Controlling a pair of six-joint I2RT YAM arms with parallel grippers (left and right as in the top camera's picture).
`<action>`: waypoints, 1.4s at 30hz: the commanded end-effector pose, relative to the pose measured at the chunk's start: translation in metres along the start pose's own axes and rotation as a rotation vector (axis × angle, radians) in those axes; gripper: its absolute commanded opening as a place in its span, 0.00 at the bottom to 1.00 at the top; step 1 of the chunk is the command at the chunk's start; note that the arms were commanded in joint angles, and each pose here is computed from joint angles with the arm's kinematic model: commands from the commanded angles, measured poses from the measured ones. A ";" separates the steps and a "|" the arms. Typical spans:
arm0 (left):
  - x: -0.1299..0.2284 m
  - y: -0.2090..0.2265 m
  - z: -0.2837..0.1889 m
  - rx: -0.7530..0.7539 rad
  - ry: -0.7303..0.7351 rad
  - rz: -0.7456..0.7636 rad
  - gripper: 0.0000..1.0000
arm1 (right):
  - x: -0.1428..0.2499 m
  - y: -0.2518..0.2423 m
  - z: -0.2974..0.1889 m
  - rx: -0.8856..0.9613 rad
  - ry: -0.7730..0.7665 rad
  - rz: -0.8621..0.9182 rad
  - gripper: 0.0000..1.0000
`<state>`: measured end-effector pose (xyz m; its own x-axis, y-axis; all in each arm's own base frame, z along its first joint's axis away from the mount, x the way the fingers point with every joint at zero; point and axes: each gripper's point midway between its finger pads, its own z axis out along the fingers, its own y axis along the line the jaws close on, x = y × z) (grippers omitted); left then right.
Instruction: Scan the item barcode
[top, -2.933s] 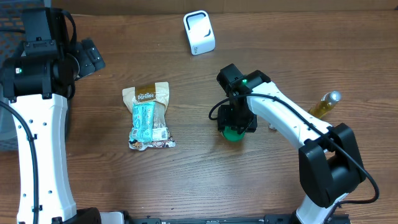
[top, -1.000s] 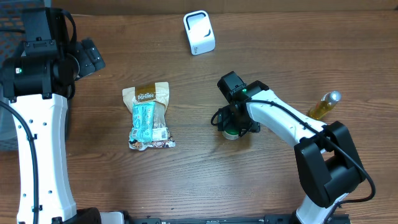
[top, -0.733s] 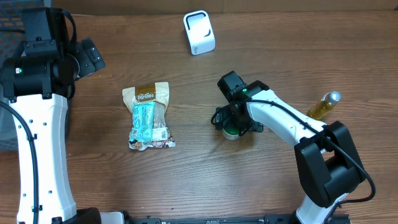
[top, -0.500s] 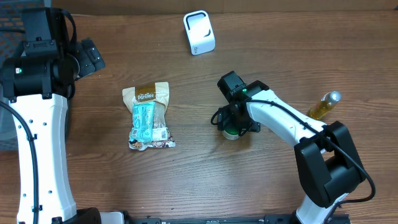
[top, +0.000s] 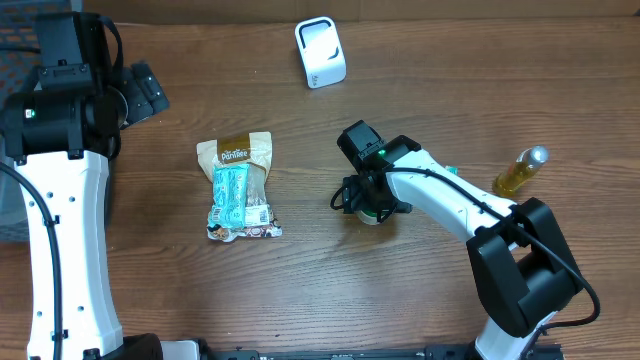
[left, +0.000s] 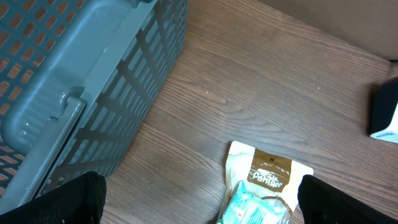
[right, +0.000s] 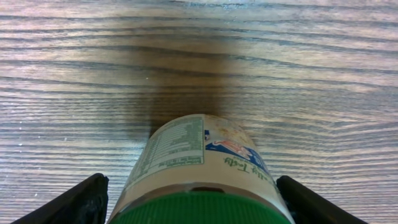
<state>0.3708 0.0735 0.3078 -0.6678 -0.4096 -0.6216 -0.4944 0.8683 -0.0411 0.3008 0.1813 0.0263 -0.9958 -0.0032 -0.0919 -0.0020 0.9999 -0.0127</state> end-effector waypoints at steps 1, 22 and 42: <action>-0.002 0.002 0.000 -0.012 -0.007 -0.004 1.00 | 0.003 -0.002 0.004 0.016 -0.004 -0.003 0.82; -0.002 0.002 0.000 -0.012 -0.007 -0.004 1.00 | 0.001 -0.002 0.009 -0.009 -0.009 0.013 0.59; -0.002 0.002 0.000 -0.012 -0.007 -0.004 0.99 | 0.000 -0.021 0.001 0.013 0.043 0.318 0.56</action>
<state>0.3708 0.0735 0.3078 -0.6678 -0.4096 -0.6216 -0.4944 0.8683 -0.0411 0.3056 0.1646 0.0313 -0.9713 0.2309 -0.0566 0.2311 0.9729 0.0034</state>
